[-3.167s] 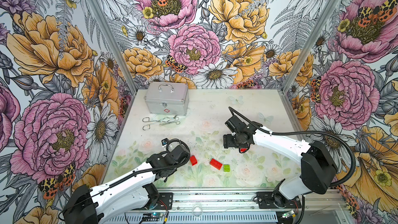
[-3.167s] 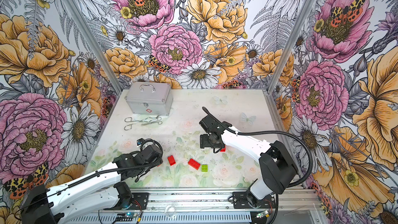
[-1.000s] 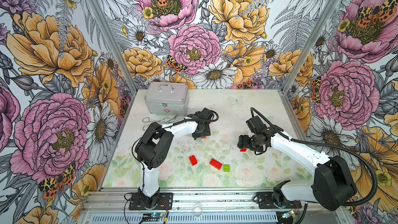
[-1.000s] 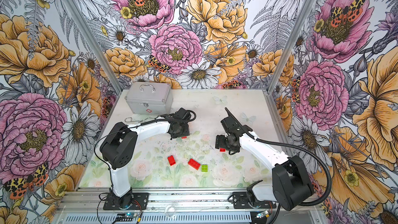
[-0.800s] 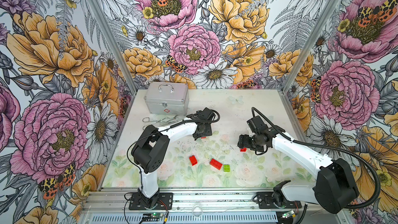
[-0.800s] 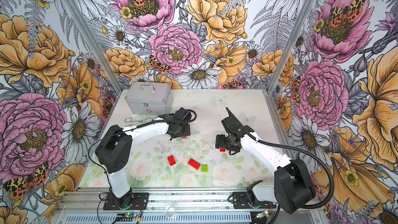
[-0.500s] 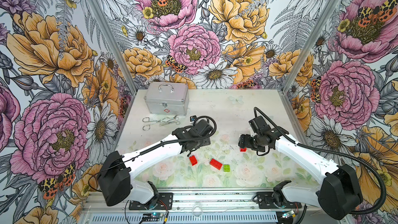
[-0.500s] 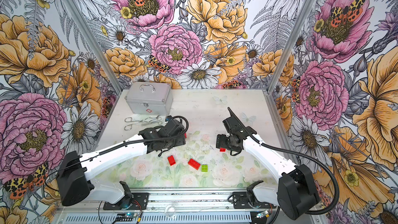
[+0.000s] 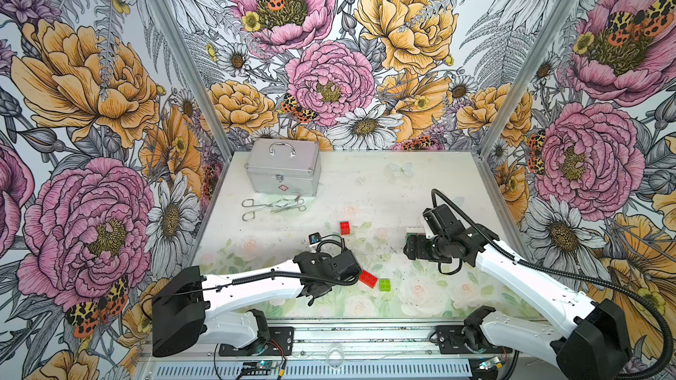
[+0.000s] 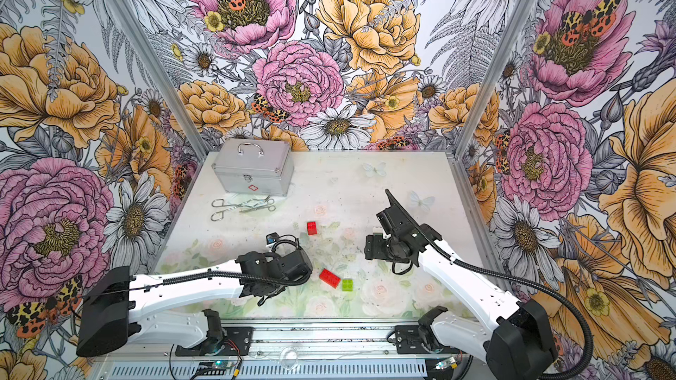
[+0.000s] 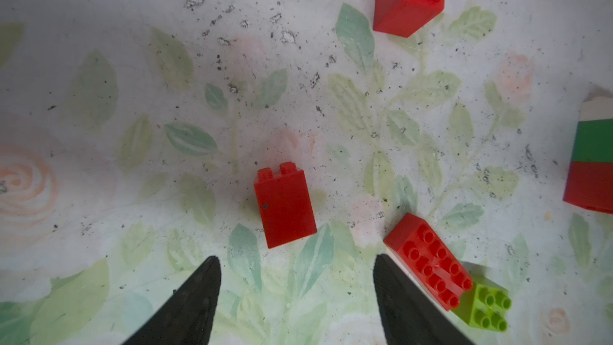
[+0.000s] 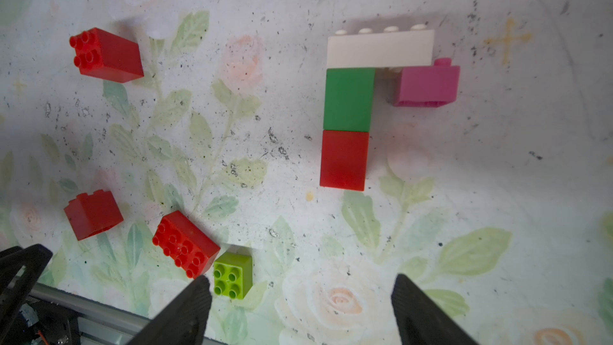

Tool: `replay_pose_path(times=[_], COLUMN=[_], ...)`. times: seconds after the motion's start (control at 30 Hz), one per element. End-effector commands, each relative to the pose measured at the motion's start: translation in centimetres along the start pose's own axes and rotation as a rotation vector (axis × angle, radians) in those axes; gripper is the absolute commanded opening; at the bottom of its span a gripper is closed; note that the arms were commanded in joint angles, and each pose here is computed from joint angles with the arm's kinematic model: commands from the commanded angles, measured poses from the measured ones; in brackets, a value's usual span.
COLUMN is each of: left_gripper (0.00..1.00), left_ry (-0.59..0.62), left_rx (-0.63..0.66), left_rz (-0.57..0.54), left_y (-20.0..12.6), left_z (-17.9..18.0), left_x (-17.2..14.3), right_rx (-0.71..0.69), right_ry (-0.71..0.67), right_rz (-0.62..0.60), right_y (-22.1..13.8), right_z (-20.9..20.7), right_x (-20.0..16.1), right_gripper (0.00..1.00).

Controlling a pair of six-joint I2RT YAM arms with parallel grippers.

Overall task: Assemble the letter r with lego
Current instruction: Pick up the lego brick from the center of the board.

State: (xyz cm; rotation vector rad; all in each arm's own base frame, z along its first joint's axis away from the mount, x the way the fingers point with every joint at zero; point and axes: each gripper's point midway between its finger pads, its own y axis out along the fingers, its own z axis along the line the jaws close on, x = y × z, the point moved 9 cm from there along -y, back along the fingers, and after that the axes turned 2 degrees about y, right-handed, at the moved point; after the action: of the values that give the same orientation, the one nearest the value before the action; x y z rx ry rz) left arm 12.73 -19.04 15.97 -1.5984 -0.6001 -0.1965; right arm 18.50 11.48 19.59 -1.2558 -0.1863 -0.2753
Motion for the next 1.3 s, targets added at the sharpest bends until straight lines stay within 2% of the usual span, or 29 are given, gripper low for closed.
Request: replay_pose_path(times=[0.0,0.4,0.57,0.83,1.03,1.27], left_gripper=[0.76,0.73,0.62,0.28,0.26,0.27], left_ry=[-0.039,-0.048,-0.041,-0.038,0.077,0.303], left_rx=[0.018,0.022,0.029,0.033,-0.007,-0.198], left_rz=[-0.022,0.078,0.098,0.122,0.120,0.082], left_y=[0.9,4.5,4.9,5.5,5.2,3.6], left_z=[-0.1,-1.0,-1.0,-0.4,-0.6,-2.1], left_x=[0.3,0.0,-0.3,-0.4,1.0,2.6], right_rx=[-0.025,-0.037,-0.041,-0.046,0.010,0.133], right_ry=[0.014,0.009,0.002,-0.015,-0.033,-0.051], right_rz=[-0.022,-0.025,-0.019,0.005,0.021,0.055], right_y=[-0.3,-0.1,0.0,0.6,0.3,-0.6], right_z=[-0.4,-0.4,-0.3,0.3,1.1,2.7], right_x=[-0.5,-0.6,-0.3,0.5,0.9,1.7], right_gripper=[0.87,0.87,0.87,0.87,0.87,0.87])
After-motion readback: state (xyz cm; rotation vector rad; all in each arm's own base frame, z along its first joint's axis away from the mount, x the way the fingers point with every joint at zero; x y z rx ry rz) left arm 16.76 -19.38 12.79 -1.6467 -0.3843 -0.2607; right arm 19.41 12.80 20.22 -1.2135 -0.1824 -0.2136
